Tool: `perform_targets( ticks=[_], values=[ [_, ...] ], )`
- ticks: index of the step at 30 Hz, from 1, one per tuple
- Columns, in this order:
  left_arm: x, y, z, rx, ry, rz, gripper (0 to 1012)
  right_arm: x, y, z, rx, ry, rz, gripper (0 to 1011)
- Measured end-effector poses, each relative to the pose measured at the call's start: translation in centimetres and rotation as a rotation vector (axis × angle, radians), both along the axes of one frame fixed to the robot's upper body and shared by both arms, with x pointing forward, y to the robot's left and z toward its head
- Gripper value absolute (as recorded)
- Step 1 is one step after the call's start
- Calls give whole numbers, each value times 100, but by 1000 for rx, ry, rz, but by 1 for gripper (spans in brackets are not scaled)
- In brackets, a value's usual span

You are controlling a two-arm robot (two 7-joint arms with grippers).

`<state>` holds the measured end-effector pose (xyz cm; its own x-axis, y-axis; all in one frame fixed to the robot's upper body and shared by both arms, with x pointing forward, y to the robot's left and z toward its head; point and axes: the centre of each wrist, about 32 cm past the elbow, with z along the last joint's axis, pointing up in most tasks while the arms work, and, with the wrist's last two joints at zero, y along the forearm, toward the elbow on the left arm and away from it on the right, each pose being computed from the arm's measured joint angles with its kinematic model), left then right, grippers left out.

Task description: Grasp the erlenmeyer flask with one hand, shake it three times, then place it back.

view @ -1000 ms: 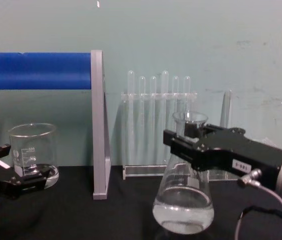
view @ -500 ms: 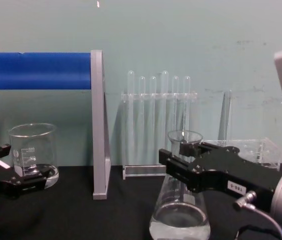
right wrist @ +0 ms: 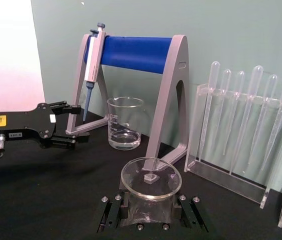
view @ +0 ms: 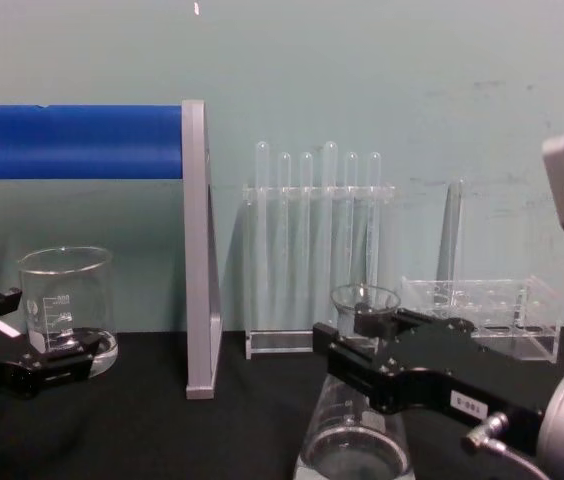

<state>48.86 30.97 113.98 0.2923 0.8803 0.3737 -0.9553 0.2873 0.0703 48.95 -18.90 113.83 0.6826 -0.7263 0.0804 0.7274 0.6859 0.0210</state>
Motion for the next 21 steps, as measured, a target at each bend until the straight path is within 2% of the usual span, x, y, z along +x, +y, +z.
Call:
perform_targets(
  ticks=[21],
  values=[
    [0,0,0,0,0,0,1001,-20,19,-87,-9,19,3,457]
  ],
)
